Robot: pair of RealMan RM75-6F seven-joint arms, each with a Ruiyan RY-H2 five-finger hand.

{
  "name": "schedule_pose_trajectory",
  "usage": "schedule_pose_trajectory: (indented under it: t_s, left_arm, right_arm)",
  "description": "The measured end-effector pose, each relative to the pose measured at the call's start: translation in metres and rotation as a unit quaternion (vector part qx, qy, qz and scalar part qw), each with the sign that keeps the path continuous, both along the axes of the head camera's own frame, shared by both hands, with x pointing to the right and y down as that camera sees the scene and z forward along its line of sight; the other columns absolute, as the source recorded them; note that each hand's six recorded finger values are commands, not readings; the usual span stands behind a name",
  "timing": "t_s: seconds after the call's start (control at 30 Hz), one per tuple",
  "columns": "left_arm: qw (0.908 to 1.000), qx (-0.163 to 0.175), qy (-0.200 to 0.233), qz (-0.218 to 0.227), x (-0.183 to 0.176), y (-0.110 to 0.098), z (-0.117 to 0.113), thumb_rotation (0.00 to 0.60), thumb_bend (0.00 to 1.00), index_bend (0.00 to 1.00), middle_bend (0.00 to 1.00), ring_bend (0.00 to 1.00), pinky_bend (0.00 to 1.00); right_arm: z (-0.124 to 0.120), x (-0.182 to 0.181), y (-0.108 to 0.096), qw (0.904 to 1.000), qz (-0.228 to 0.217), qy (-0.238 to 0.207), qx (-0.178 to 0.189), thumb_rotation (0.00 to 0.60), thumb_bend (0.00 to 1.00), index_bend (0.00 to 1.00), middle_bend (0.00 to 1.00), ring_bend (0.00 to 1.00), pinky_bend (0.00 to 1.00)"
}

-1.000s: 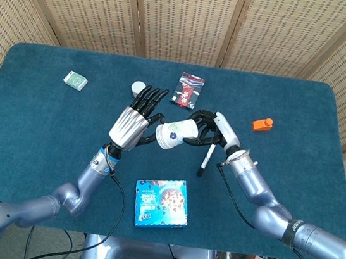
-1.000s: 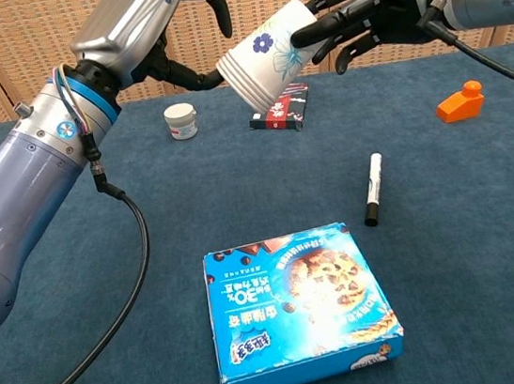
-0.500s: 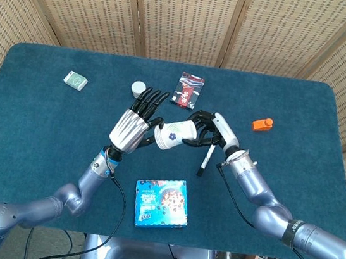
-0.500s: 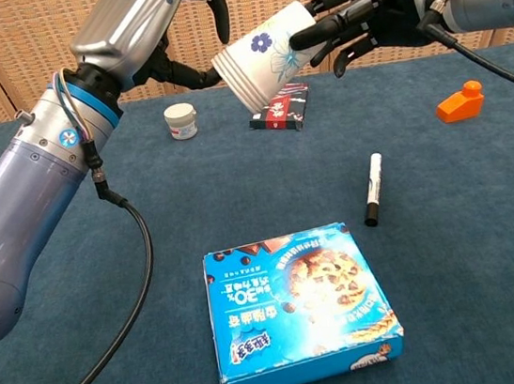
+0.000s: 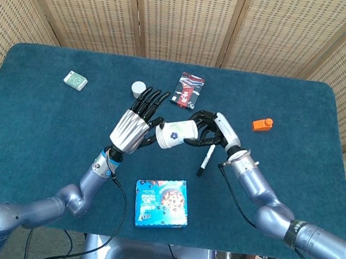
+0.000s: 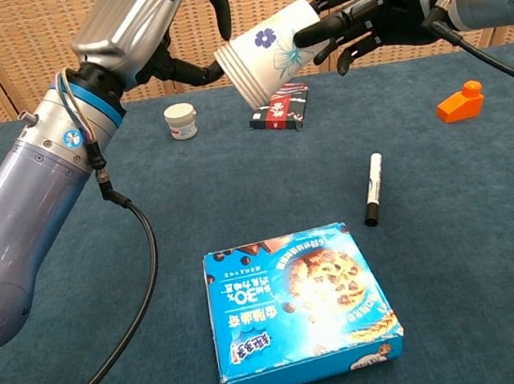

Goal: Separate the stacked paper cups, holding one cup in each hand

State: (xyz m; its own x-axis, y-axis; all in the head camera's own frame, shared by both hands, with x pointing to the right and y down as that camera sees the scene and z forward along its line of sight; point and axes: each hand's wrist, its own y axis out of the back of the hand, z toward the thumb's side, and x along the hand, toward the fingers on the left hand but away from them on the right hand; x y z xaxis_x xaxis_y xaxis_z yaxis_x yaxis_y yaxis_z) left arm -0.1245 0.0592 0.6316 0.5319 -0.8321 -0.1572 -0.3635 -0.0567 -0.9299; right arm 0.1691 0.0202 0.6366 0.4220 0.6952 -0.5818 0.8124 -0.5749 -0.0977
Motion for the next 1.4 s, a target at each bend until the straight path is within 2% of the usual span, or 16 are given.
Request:
schedule_pose_trajectory:
  t_s: [0.4,0.77,1.13,1.3,1.4]
  left_arm:
    - [1.0000,-0.002,-0.001,-0.002,-0.002,0.001,0.003,0.600,0.56,0.67,0.00,0.00,0.00]
    - [0.9999,0.004,0.007,-0.009,-0.018,0.000,0.002,0.600,0.57,0.69,0.00,0.00,0.00]
    - [0.9987,0.016,-0.015,-0.045,-0.099,-0.008,0.000,0.600,0.57,0.69,0.00,0.00,0.00]
    - [0.9978,0.017,-0.050,-0.041,-0.129,-0.015,-0.003,0.600,0.57,0.69,0.00,0.00,0.00]
    - [0.9957,-0.002,-0.088,-0.030,-0.147,-0.022,-0.002,0.600,0.57,0.69,0.00,0.00,0.00]
  right_arm:
    - [0.001,0.003,-0.001,1.0000,0.002,0.002,0.000,0.600,0.40,0.56,0.62,0.50,0.63]
    - [0.003,0.020,-0.008,0.9997,0.020,0.011,0.003,0.600,0.40,0.56,0.62,0.50,0.63]
    - [0.001,0.057,-0.024,0.9979,0.048,0.039,0.019,0.600,0.40,0.56,0.62,0.50,0.63]
    - [0.004,0.073,-0.024,0.9953,0.033,0.081,0.041,0.600,0.40,0.56,0.62,0.50,0.63]
    - [0.007,0.083,-0.022,0.9897,0.009,0.126,0.068,0.600,0.40,0.56,0.62,0.50,0.63]
